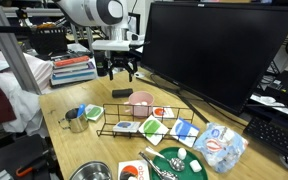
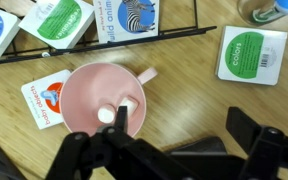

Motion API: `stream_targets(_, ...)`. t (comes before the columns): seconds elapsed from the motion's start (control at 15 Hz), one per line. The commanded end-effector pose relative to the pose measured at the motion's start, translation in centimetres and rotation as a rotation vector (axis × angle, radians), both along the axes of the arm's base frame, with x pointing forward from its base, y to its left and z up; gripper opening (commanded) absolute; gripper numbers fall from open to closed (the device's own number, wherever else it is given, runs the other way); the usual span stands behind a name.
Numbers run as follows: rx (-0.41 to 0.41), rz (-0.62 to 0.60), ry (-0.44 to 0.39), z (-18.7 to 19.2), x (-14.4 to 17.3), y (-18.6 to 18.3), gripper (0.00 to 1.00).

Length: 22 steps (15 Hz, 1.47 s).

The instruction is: Move the pink cup to the left side of the table

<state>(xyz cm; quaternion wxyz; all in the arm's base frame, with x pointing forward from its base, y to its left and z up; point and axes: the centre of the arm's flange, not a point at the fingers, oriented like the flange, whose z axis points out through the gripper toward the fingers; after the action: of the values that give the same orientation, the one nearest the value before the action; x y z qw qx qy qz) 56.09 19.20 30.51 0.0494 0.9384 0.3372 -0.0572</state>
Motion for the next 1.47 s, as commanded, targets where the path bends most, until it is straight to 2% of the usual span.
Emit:
stream_targets(0.0,0.018,0.012,0.042,-2.6,2.9,-0.6,1.0)
stream_targets(0.13,0.006,0.007,0.076,-4.6,3.8,-1.0,1.0)
stream_targets(0.2,0.004,-0.003,0.051,-4.2,2.3,-1.0,1.0)
stream_targets(0.33,0.003,-0.005,0.062,-5.2,2.5,-1.0,1.0)
stream_targets(0.53,0.004,-0.002,0.054,-4.7,2.5,-0.8,1.0)
stream_targets(1.07,0.038,-0.024,0.047,-8.4,4.1,-2.2,1.0)
stream_targets(1.4,0.026,-0.034,0.05,-10.1,4.7,-2.4,1.0)
